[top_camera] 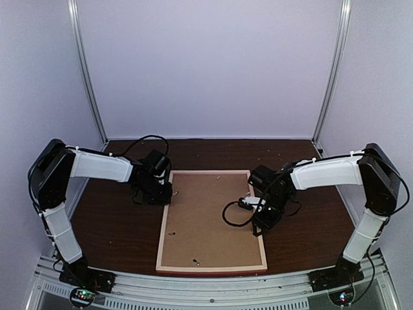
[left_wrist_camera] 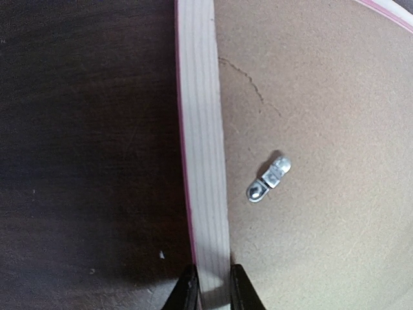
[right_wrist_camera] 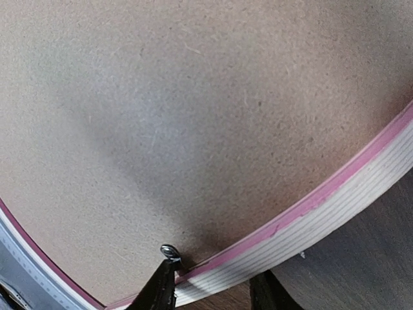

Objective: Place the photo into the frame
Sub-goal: Press the fastener onto the backboard.

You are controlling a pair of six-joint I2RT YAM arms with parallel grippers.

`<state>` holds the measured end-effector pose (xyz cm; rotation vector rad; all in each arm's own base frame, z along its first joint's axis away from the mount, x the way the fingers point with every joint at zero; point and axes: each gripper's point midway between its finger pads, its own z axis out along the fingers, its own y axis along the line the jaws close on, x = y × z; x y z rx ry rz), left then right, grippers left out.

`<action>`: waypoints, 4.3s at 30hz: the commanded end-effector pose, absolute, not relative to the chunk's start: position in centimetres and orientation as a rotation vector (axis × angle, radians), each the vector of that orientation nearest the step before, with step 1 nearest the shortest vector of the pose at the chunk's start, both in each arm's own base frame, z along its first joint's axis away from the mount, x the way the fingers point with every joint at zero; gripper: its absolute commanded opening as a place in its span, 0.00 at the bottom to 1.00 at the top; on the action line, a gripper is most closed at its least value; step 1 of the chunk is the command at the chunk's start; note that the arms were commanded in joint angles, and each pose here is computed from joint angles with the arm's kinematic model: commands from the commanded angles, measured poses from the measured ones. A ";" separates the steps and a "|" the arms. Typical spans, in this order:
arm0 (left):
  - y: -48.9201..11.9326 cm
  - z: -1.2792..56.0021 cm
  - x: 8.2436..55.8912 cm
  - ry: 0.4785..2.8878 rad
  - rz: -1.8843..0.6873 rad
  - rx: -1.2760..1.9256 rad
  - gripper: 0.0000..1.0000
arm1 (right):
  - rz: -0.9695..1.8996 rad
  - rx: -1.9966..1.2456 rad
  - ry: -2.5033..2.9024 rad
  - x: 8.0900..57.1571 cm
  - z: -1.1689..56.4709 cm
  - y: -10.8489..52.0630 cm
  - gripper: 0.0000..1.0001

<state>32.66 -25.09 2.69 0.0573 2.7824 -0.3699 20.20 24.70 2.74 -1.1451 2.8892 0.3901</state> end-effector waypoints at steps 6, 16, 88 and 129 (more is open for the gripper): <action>-26.7 2.9 32.7 2.772 -0.444 0.122 0.17 | 0.458 -1.195 2.719 23.0 4.0 27.3 0.36; -26.8 2.9 32.8 2.771 -0.446 0.127 0.17 | 0.499 -1.105 2.690 23.8 5.1 27.5 0.47; -27.2 2.6 36.9 2.755 -0.130 0.342 0.59 | 0.223 -0.322 2.960 28.1 2.4 21.3 0.17; -28.3 0.9 33.1 2.879 -0.328 0.379 0.31 | 0.249 -0.315 2.971 28.2 1.4 21.8 0.17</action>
